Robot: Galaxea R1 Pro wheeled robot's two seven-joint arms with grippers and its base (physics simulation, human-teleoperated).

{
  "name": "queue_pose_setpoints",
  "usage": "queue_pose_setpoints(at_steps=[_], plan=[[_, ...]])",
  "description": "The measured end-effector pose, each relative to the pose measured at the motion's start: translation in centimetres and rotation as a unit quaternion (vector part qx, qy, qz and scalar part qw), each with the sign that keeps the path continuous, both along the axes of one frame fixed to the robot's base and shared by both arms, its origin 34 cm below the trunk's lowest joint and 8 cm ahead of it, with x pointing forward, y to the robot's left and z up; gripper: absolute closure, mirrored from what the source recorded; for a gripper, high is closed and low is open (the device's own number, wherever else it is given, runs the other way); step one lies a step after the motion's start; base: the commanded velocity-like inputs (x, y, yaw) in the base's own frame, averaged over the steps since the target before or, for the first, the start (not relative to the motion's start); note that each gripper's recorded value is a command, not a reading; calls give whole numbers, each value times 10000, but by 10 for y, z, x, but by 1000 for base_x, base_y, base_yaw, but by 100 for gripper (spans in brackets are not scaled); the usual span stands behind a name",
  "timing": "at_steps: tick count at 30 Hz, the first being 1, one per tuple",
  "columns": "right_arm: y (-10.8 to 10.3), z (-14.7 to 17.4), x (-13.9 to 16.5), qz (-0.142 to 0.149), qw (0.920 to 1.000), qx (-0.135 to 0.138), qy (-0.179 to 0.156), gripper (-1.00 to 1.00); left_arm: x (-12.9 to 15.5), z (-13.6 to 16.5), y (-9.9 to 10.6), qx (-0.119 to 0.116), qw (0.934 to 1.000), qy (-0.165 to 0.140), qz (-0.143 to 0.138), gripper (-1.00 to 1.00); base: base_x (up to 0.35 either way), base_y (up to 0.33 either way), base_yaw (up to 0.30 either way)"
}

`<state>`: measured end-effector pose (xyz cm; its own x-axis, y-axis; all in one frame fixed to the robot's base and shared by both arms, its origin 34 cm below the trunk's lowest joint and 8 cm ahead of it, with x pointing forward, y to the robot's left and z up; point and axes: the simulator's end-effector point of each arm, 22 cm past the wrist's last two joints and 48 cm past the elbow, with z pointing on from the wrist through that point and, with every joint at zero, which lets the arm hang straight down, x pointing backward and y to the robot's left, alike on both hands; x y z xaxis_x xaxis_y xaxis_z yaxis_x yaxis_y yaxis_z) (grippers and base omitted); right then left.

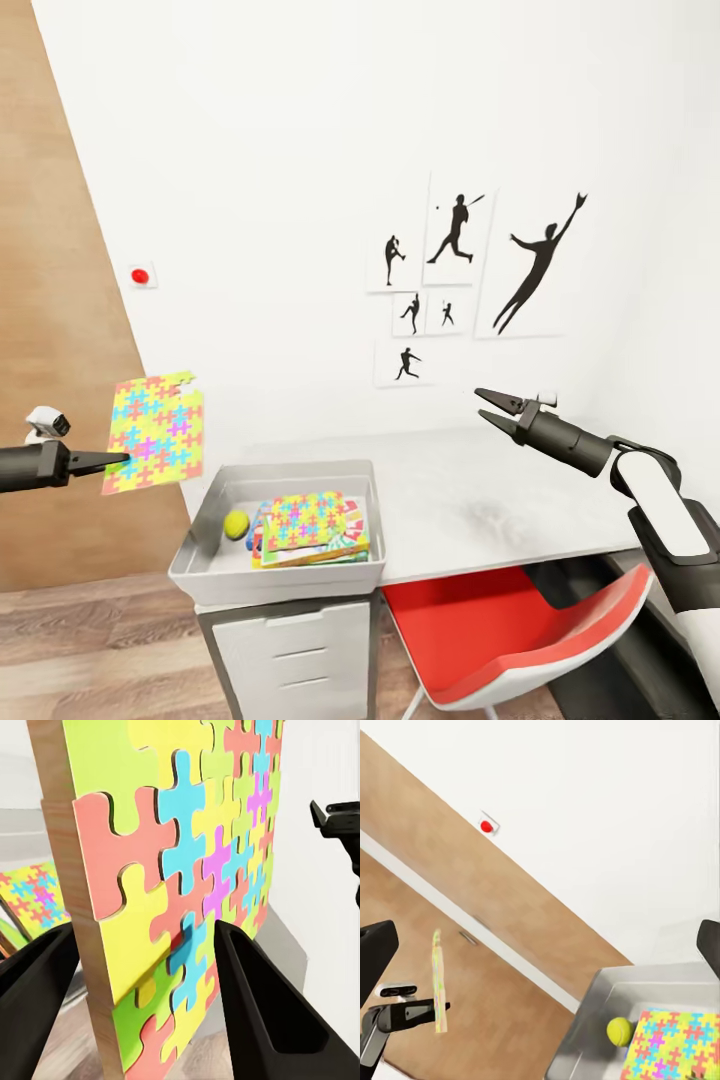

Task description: Put all the toys in the child's room - the three board games (two on the bed and one on the table), the two jigsaw puzzles on the table, and the tennis ball on the table - inside the toy box on the table in the child's room.

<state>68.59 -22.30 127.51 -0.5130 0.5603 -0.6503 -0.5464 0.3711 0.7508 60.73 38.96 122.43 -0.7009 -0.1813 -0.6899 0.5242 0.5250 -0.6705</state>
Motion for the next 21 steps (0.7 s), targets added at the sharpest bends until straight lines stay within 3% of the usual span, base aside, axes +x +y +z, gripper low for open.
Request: queue_pose_setpoints(at_steps=[8, 15, 17, 21], plan=[[0, 4, -2, -15, 10000, -28, -25, -100, -1, 2, -5, -30, 10000, -27, -43, 100, 0, 0, -198], [-4, -1, 2, -156, 9998, -111, 67, -100, 0, -1, -18, -124, 9998, -26, -136, 100, 0, 0, -50], [-6, -4, 5, -228, 9995, -158, 124, -100, 4, -9, -45, -316, 9989, 15, -331, 100, 0, 0, -6], [-6, -5, 6, -250, 9994, -174, 147, -100, 7, -19, -70, -449, 9977, 87, -505, 100, 0, 0, -3]])
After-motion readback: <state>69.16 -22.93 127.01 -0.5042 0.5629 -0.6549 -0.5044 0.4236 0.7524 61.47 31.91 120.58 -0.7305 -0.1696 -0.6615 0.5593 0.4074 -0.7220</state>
